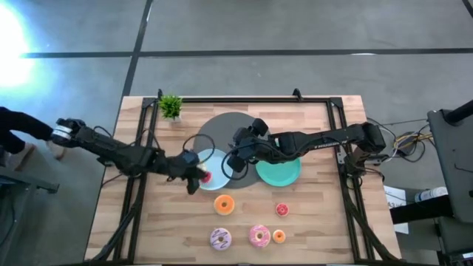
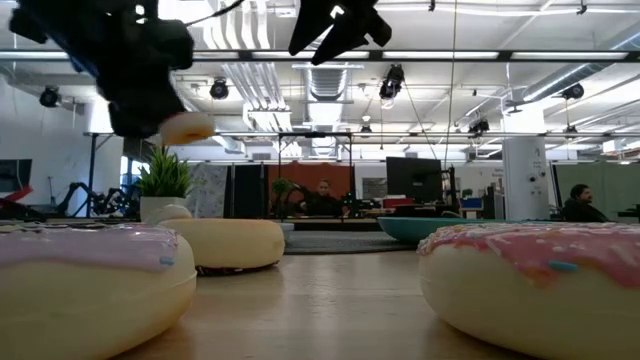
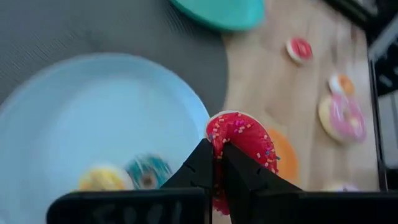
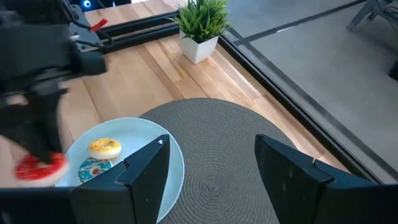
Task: Pick & Place donuts
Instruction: Put the small red donut on the light blue plate, then put the small dark orange donut on the light blue plate
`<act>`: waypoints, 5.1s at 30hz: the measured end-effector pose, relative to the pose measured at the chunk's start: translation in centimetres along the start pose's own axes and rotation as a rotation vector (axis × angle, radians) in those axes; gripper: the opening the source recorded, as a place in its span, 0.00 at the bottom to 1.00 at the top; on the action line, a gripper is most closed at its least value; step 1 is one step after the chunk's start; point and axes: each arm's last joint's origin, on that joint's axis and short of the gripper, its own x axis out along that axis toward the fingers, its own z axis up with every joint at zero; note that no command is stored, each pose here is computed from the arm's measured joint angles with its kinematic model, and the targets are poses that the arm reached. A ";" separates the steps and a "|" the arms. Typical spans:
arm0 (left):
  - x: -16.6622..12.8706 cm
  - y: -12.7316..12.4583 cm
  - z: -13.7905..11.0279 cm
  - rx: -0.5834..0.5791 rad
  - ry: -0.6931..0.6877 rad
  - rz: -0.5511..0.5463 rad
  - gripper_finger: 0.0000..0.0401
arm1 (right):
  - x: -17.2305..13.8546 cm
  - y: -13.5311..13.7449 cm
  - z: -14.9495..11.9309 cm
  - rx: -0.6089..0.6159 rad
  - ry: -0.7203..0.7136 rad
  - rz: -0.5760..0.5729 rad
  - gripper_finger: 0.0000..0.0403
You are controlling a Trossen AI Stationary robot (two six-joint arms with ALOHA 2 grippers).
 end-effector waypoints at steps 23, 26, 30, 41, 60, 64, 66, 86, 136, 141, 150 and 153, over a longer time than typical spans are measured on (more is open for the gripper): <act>6.6 8.3 2.6 -0.064 0.245 0.270 0.03 | -0.3 -0.4 0.0 -0.012 0.017 -0.014 0.57; 6.9 7.9 2.9 -0.059 0.284 0.283 0.09 | -0.3 -0.5 -0.1 -0.016 0.023 -0.017 0.57; 6.4 7.2 3.9 -0.034 0.277 0.314 0.19 | -0.3 -0.5 -0.2 -0.026 0.034 -0.025 0.57; 1.3 4.3 5.1 0.082 0.177 0.286 0.30 | -0.4 -0.4 -0.8 -0.128 0.101 0.042 0.57; -2.8 -1.5 -0.7 0.144 0.110 0.180 0.30 | -9.3 3.5 -14.8 -0.506 0.609 0.436 0.51; -2.7 -1.6 -0.7 0.172 0.115 0.183 0.30 | -11.2 4.9 -17.8 -0.599 0.612 0.539 0.52; -2.7 -1.6 -0.7 0.172 0.116 0.183 0.30 | -11.6 5.4 -18.7 -0.605 0.589 0.564 0.53; -2.7 -1.6 -0.7 0.142 0.114 0.184 0.30 | -8.7 7.5 -24.0 -0.562 0.683 0.466 0.50; -5.5 -3.6 -4.4 -0.095 0.059 0.196 0.30 | 14.0 4.7 -6.4 -0.426 0.387 0.499 0.03; -6.4 -3.7 -5.0 -0.106 -0.007 0.216 0.30 | 15.9 4.4 -6.4 -0.446 0.392 0.491 0.03; -6.7 -3.5 -5.0 -0.135 -0.021 0.222 0.30 | 17.9 3.5 -6.8 -0.492 0.481 0.461 0.15; -6.7 -3.5 -5.0 -0.132 -0.022 0.228 0.30 | 17.9 3.3 -6.8 -0.495 0.494 0.460 0.25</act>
